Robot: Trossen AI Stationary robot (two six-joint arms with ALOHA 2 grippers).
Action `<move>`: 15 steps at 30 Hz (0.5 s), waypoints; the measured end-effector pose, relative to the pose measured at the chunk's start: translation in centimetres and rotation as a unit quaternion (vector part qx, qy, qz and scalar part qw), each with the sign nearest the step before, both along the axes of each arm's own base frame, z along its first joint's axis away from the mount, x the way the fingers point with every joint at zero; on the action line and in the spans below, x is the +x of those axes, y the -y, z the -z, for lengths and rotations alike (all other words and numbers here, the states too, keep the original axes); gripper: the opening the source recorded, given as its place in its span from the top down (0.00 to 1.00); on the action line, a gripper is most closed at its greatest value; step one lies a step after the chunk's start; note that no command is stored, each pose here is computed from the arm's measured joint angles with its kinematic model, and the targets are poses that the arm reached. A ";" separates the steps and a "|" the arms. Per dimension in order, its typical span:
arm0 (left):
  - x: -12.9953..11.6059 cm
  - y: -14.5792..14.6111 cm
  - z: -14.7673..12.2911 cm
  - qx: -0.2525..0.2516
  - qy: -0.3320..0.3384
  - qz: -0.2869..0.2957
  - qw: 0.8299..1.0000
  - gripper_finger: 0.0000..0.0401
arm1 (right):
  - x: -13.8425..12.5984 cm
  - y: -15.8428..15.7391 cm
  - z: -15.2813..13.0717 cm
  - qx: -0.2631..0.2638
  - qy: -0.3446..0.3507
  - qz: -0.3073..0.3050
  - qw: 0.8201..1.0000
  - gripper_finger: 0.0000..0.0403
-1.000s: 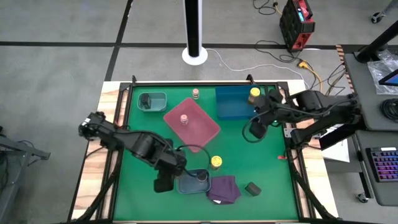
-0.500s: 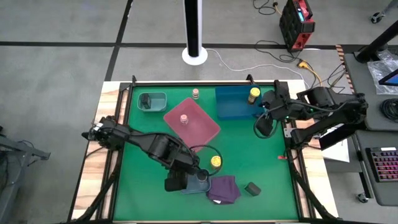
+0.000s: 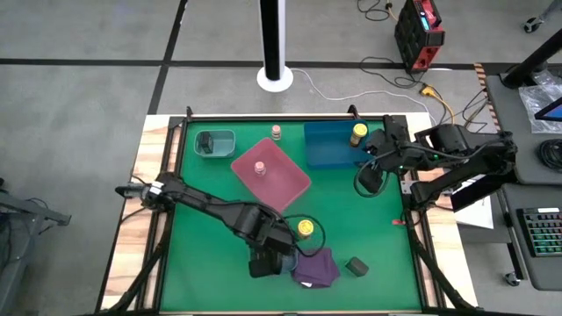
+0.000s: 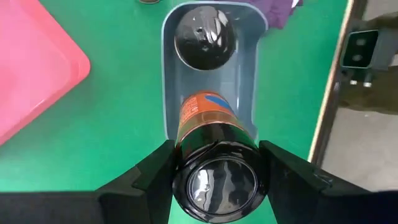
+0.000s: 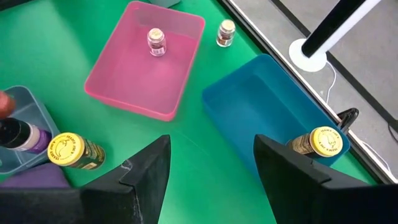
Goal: Sort spices by type
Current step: Put the orange seasoning bottle into the gray bin
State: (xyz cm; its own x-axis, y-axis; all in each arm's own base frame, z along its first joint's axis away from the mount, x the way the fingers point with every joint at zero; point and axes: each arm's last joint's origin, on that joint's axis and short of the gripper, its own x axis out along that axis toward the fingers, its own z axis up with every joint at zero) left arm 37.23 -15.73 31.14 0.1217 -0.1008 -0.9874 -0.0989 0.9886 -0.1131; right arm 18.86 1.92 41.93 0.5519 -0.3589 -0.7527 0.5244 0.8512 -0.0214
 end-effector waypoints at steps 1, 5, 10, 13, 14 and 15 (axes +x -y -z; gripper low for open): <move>0.2 0.1 0.4 0.003 -0.003 0.000 1.000 0.54 | 0.0 0.0 0.0 0.000 0.000 0.000 1.000 0.46; 0.7 0.3 1.7 0.012 -0.016 0.005 1.000 0.54 | 0.0 0.0 0.0 -0.003 -0.004 -0.004 1.000 0.46; 1.1 0.6 2.8 0.018 -0.027 0.015 0.999 0.54 | -0.1 0.0 0.0 -0.005 -0.006 -0.006 1.000 0.46; 1.3 0.8 3.6 0.020 -0.028 0.020 0.999 0.54 | 0.0 0.0 0.0 -0.005 -0.007 -0.007 1.000 0.46; 1.3 0.9 3.9 0.020 -0.028 0.021 0.999 0.54 | 0.0 0.0 0.1 -0.006 -0.007 -0.007 1.000 0.46; 1.2 1.0 4.2 0.021 -0.029 0.023 0.999 0.54 | 0.0 0.0 0.1 -0.007 -0.008 -0.009 1.000 0.46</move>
